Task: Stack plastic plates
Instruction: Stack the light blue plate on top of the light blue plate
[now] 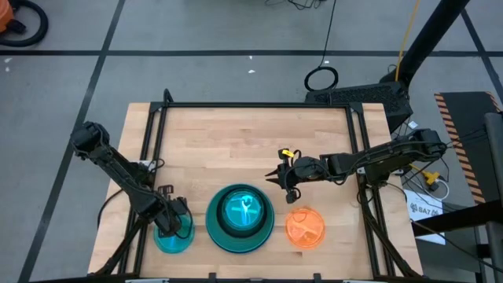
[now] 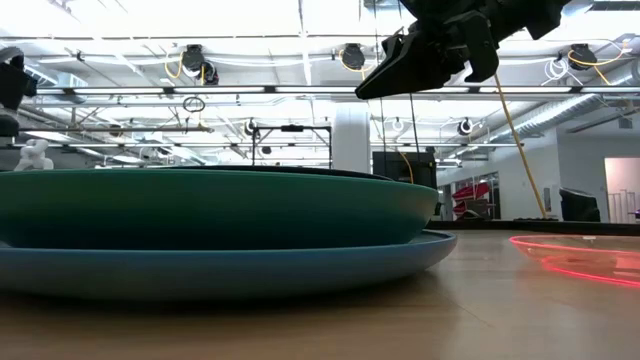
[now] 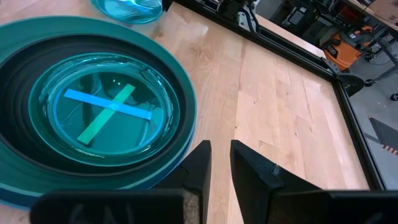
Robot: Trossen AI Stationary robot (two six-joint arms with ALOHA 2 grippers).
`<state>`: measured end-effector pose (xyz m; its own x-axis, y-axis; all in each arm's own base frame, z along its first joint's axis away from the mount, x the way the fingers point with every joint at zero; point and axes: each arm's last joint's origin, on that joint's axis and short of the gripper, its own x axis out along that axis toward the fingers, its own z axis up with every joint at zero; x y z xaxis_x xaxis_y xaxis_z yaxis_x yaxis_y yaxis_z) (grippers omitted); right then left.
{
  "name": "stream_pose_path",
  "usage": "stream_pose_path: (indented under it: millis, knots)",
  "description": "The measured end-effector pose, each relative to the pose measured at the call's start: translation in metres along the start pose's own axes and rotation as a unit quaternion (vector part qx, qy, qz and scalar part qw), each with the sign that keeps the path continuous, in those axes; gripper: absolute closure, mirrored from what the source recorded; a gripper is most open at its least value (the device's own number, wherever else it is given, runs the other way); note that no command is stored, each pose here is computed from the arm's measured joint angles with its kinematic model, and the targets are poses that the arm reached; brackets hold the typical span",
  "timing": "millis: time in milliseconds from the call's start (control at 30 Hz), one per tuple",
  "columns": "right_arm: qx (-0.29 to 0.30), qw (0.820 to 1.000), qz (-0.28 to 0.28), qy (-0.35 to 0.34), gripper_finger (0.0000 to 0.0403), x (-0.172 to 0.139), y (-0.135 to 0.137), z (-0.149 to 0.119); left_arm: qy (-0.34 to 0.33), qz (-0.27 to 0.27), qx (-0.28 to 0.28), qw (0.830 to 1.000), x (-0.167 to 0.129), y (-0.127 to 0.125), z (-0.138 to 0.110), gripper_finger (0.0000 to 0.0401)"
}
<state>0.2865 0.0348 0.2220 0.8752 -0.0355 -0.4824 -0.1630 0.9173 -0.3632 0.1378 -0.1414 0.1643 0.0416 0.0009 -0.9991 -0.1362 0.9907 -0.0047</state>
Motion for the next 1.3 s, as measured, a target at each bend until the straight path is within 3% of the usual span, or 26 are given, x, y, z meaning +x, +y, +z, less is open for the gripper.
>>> stream_pose_path:
  millis: [467, 833, 1300]
  knots:
    - [-0.004, 1.000, 0.000, 0.000, 0.0349, 0.000, 0.000, 0.000, 0.012, 0.023, 0.012, 1.000, -0.028, -0.004, 0.004, 0.0395]
    - [-0.005, 1.000, 0.000, 0.000, 0.0349, 0.000, 0.000, 0.000, -0.060, 0.013, 0.014, 0.998, -0.059, -0.005, 0.026, 0.0395]
    - [-0.007, 1.000, 0.003, 0.007, 0.0349, 0.000, 0.001, -0.001, -0.162, -0.017, -0.031, 0.986, -0.111, 0.025, 0.040, 0.0396]
